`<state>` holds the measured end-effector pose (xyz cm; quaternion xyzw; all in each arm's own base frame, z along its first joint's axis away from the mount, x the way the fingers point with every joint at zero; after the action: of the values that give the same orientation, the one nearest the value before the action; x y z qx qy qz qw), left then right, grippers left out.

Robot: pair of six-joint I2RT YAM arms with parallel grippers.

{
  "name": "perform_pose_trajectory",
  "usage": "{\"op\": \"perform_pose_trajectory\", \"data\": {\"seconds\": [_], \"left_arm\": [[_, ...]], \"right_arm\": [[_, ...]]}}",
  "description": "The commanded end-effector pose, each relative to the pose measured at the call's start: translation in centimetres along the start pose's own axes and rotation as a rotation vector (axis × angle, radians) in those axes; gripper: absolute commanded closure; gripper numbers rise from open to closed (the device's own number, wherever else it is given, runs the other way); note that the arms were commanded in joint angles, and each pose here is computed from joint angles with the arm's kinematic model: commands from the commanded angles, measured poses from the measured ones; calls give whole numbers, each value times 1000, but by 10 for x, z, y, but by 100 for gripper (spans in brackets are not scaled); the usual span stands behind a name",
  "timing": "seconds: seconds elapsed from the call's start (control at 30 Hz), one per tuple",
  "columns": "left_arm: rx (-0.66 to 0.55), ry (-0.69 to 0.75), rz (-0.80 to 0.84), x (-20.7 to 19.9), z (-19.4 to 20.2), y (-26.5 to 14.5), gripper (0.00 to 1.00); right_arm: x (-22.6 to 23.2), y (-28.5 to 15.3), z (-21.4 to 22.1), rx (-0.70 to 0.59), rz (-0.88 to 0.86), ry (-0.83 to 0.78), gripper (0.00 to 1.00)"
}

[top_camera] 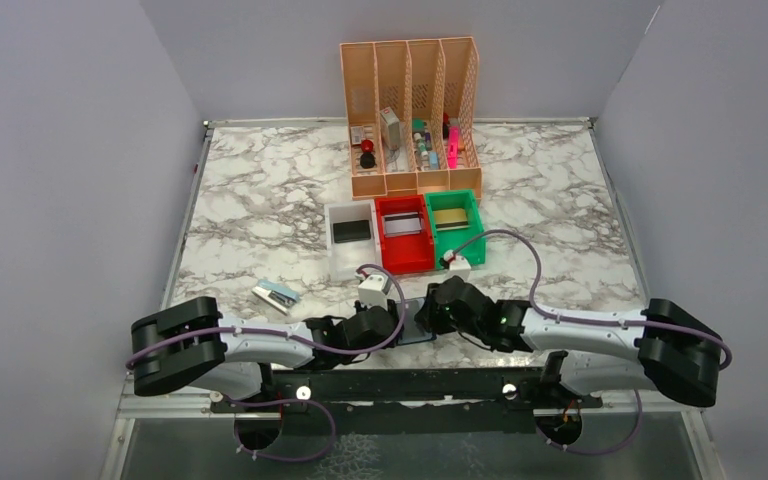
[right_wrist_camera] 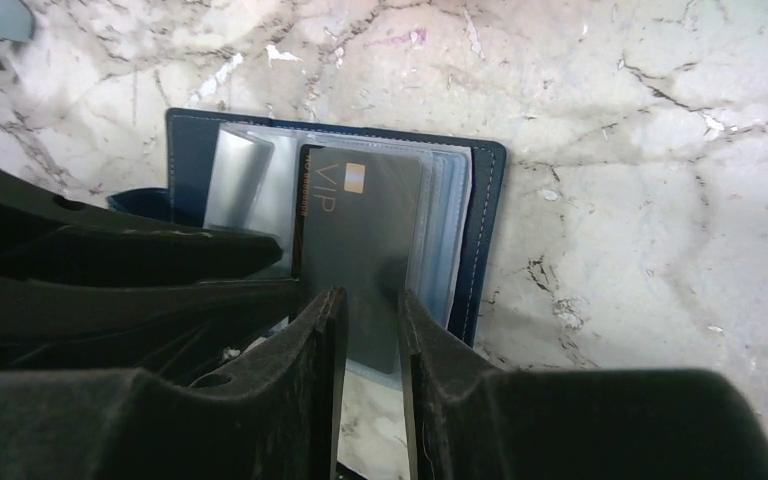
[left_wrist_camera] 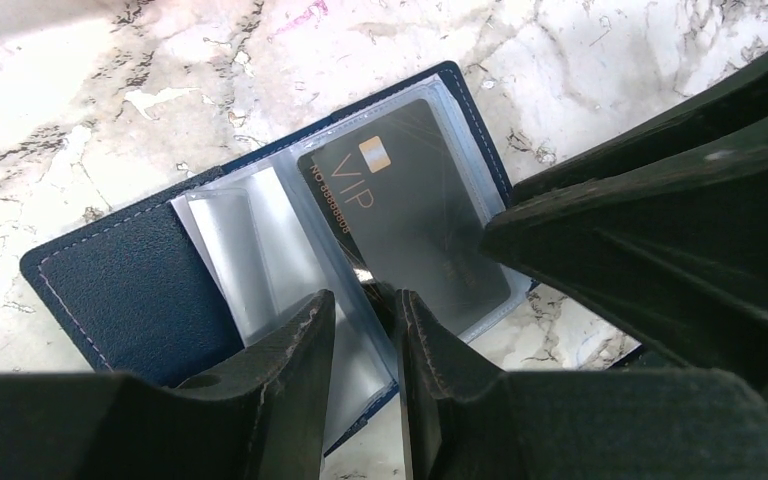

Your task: Take the credit cards out of the card holder

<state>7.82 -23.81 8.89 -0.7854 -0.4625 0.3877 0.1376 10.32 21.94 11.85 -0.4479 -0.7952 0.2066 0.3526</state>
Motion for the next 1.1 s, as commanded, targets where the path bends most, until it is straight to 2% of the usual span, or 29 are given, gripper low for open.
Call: {"op": "perform_pose_trajectory", "data": {"seconds": [0.0, 0.4, 0.6, 0.87, 1.07], "left_arm": [[-19, -6, -25, 4, -1, -2, 68], [-3, -7, -63, 15, 7, -2, 69], [-6, -4, -79, 20, 9, -2, 78], [-8, 0, -98, 26, 11, -3, 91], [-3, 3, -103, 28, 13, -3, 95]], "right_arm": [[2, 11, 5, 40, -12, -28, 69], [0, 19, 10, 77, 35, -33, 73], [7, 6, -1, 34, -45, -28, 81], [17, 7, -7, 24, -112, -47, 76], [14, 24, -1, 63, -29, -74, 76]]}}
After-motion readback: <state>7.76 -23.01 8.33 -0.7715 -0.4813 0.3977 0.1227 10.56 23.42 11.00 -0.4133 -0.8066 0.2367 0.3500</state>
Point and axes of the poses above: each gripper's point midway between its finger pads, its own y axis out along the fingers, its own x axis along the line the jaws close on, z = x × y, the point moved 10 cm from there along -y, back along the fingers, and after that the axes turned 5 degrees about -y, right-handed, at the moved point
